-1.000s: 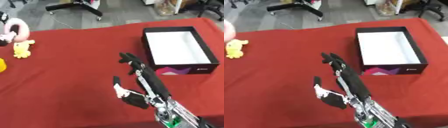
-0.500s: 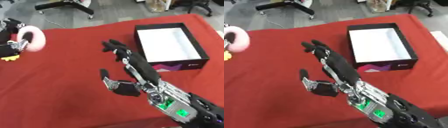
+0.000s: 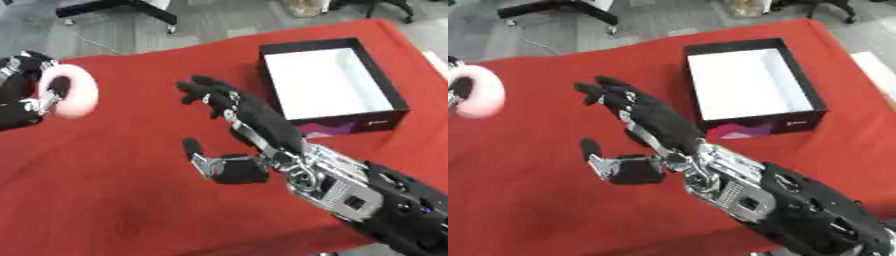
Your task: Pick up the objects with one hand, pass them to the other hand, and then place them into the box on the other side of the table.
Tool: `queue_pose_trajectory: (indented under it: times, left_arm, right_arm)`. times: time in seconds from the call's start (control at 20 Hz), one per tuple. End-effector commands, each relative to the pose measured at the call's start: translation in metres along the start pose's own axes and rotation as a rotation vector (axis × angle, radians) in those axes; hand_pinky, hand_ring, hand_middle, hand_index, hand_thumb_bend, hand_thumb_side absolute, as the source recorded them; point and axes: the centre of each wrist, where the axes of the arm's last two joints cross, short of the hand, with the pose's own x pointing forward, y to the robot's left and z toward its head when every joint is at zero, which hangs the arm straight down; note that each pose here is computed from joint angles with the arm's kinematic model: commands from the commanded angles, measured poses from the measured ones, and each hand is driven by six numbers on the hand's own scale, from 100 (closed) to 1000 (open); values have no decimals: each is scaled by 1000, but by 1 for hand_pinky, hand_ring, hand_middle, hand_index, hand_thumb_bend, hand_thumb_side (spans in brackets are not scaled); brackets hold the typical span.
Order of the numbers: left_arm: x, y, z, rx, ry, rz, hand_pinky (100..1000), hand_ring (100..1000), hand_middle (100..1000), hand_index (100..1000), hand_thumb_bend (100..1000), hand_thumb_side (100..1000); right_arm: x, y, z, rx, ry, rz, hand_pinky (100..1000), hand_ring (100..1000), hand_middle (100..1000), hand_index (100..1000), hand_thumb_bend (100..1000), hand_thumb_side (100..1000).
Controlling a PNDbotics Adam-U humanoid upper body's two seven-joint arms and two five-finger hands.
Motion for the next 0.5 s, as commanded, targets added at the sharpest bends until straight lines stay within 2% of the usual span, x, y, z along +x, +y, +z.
queue_pose_trajectory:
  times: [0.05, 0.5]
  left_arm:
    - [13, 3, -16, -203, -184, -120, 559, 372, 285, 385, 100, 381]
    - [21, -16, -46, -256, -243, -35, 557, 373, 285, 385, 100, 390]
  right_arm:
    - [3, -12, -5, 13, -42, 18, 607, 1000, 773, 1000, 100, 413]
    - [7, -22, -16, 60, -112, 19, 616, 1000, 771, 1000, 100, 388]
